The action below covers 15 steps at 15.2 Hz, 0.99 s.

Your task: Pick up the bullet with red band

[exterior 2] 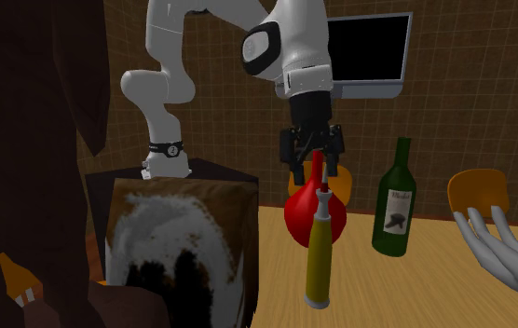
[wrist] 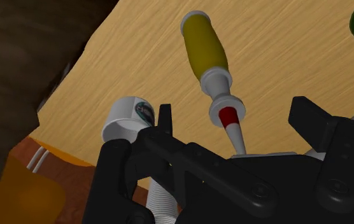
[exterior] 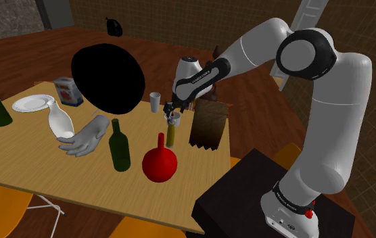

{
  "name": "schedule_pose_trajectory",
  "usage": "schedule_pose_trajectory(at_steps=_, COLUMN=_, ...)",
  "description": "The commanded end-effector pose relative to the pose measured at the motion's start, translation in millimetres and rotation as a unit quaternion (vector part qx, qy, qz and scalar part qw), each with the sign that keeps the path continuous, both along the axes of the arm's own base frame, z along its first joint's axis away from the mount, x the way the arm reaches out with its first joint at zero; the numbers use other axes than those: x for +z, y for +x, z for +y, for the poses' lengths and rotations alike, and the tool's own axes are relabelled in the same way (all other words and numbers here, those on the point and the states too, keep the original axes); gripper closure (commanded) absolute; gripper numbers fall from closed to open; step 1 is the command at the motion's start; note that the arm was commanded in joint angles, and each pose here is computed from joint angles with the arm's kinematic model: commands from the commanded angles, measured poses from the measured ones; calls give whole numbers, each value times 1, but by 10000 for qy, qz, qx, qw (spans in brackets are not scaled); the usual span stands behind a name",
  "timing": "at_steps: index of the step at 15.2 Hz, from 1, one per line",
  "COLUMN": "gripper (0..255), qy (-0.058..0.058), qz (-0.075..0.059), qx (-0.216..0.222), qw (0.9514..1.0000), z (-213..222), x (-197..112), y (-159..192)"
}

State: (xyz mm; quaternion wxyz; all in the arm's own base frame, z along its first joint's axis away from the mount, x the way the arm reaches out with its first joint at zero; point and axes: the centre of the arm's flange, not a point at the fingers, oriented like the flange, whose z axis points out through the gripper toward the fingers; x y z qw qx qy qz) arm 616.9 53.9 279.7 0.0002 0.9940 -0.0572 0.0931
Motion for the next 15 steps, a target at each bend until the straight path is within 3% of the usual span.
schedule_pose_trajectory(at_steps=1, gripper=0, qy=7, qz=-26, qx=-11, qw=10000, z=2, x=-10, y=6)
schedule_pose_trajectory(at_steps=9, gripper=0, qy=7, qz=-26, qx=-11, qw=10000, z=2, x=-45, y=6)
schedule_pose_trajectory(at_steps=10, gripper=255, qy=7, qz=-26, qx=-11, qw=10000, z=2, x=-45, y=5)
schedule_pose_trajectory(at_steps=15, gripper=255, qy=7, qz=-26, qx=-11, qw=10000, z=2, x=-45, y=5)
